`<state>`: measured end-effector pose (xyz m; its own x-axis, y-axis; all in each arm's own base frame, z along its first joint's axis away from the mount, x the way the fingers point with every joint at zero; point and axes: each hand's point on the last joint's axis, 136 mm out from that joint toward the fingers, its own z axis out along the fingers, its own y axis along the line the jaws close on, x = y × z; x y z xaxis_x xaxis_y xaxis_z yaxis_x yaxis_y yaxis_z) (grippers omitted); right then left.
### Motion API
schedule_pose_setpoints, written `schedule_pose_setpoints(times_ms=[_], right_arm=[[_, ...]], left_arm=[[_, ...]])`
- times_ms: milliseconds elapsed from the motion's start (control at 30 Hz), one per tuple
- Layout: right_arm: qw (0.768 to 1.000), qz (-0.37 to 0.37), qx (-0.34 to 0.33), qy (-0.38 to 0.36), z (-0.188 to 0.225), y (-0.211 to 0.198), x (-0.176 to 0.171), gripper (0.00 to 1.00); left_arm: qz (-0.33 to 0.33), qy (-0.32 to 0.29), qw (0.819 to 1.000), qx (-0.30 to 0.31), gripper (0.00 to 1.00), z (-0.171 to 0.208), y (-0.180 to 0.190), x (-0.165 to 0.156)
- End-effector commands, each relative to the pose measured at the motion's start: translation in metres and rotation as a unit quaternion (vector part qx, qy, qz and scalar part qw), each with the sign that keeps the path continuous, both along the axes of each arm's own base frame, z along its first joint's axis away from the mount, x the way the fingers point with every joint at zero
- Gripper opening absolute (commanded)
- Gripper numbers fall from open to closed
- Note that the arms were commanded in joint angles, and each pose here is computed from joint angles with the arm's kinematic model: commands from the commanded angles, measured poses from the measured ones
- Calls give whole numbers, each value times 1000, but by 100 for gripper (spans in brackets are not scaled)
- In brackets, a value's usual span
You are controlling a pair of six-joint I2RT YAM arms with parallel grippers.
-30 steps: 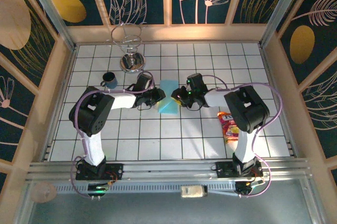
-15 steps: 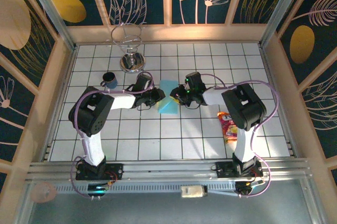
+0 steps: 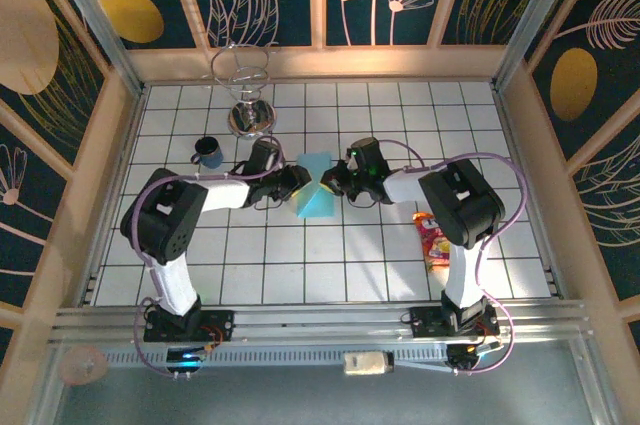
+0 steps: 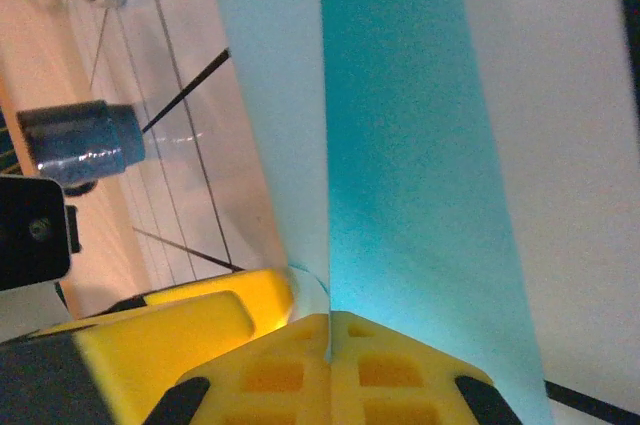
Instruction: Fold a paper plane with a square sheet of paper (pick it up from the middle)
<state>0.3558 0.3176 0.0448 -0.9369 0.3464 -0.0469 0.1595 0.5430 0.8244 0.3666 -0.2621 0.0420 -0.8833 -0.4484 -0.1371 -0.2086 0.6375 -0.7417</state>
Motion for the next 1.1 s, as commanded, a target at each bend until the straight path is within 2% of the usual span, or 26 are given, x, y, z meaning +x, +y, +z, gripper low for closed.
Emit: schedule_pose_setpoints(times_ms=[0,267,400,533,633,900,1067], right_arm=[[999,9,14,-49,19,4,7,0],[981,46,61,-180,100,1,18,0],[965,73,110,-228,143,4,12,0],[951,90,158,-252,180,7,4,0],[942,99,187,-260,200,9,-3,0],[928,103,234,-271,237,9,-22,0],[930,101,234,-265,243,7,-26,0]], left_arm=[[5,-46,998,-40,45,41,1,9],[17,-122,990,-71,63,95,30,4],[-12,-173,979,-110,82,131,27,-8],[-39,-234,957,-170,98,174,22,-24],[-57,-254,943,-206,99,195,18,-33],[-99,-254,930,-246,99,210,8,-44],[-110,-269,921,-261,90,223,5,-46]])
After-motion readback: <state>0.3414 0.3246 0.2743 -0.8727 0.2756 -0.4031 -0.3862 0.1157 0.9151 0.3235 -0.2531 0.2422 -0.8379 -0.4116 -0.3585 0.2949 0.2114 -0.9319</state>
